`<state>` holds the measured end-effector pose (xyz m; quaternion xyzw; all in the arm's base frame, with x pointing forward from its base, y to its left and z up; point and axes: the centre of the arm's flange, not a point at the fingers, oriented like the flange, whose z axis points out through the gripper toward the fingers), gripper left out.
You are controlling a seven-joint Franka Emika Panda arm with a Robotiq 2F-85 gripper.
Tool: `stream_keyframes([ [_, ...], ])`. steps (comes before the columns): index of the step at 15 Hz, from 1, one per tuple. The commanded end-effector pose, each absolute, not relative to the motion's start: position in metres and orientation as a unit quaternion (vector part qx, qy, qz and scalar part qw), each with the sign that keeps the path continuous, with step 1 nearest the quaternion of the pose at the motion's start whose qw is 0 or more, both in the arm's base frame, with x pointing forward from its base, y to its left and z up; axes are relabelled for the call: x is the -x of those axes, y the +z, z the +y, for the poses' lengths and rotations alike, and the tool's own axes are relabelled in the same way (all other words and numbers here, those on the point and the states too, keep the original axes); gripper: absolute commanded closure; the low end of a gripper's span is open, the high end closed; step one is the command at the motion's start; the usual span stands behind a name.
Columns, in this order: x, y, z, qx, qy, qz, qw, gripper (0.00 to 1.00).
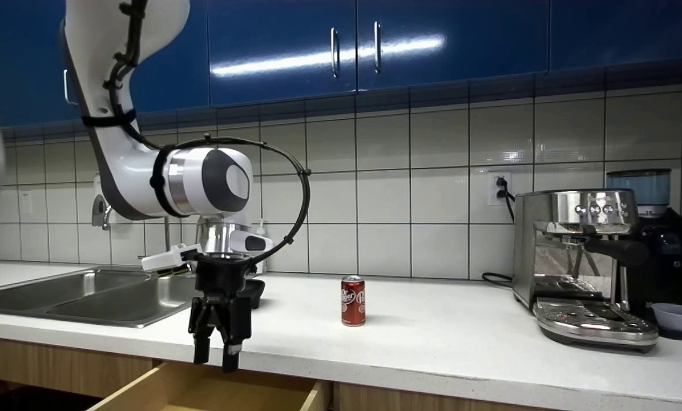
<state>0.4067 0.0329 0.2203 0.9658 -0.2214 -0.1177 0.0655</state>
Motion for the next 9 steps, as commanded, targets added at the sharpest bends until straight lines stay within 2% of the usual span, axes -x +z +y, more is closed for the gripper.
stream_keyframes([
  [1, -0.379, 0.235, 0.030, -0.973, -0.142, -0.172, 0.059, 0.00],
  [9, -0.343, 0.210, 0.025, -0.970, -0.198, -0.125, 0.070, 0.00],
])
